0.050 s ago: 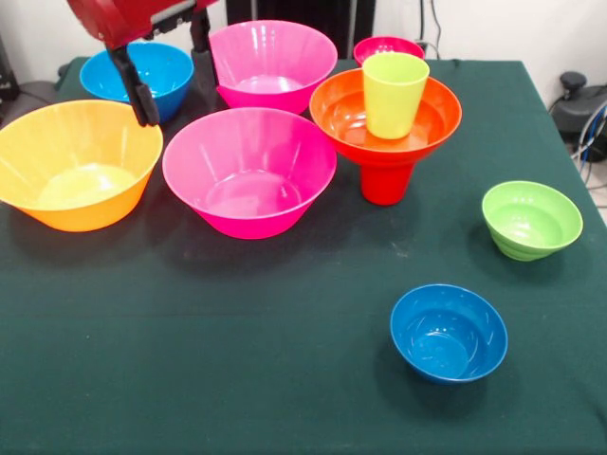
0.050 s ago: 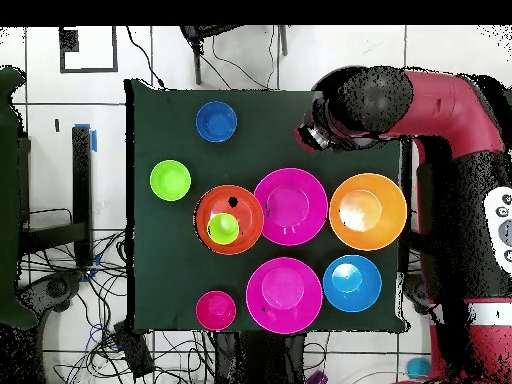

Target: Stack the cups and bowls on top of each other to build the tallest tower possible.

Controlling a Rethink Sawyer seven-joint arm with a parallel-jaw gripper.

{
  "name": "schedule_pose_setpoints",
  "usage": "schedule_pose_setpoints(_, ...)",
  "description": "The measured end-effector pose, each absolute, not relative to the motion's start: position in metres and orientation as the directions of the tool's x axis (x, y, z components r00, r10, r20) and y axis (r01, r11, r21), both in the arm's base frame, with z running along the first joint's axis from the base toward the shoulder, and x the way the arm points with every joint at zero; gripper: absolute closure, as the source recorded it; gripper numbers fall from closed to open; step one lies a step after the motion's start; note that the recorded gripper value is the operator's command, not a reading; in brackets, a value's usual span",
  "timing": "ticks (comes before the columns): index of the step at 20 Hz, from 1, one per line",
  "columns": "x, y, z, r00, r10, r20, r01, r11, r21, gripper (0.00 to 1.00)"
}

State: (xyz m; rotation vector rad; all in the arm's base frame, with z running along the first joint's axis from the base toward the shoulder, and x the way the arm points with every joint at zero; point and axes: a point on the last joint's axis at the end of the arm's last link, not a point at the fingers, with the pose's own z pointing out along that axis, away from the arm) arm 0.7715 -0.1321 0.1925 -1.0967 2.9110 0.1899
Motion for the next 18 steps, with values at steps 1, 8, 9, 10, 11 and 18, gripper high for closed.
schedule_pose_setpoints(1, 0.771, -0.132, 0.189, -0.750, -0.658, -0.064, -0.661, 0.743, 0.107, 0.00)
schedule_pose_setpoints(8, 0.767, -0.132, 0.170, -0.746, -0.664, -0.050, -0.665, 0.737, 0.121, 0.00)
schedule_pose_setpoints(9, 0.767, -0.131, 0.168, -0.746, -0.664, -0.049, -0.665, 0.737, 0.124, 0.00)
schedule_pose_setpoints(10, 0.767, -0.131, 0.167, -0.746, -0.665, -0.049, -0.665, 0.736, 0.126, 0.00)
schedule_pose_setpoints(11, 0.766, -0.131, 0.165, -0.745, -0.665, -0.048, -0.665, 0.736, 0.128, 0.00)
schedule_pose_setpoints(18, 0.766, -0.130, 0.161, -0.744, -0.667, -0.048, -0.666, 0.734, 0.132, 0.00)
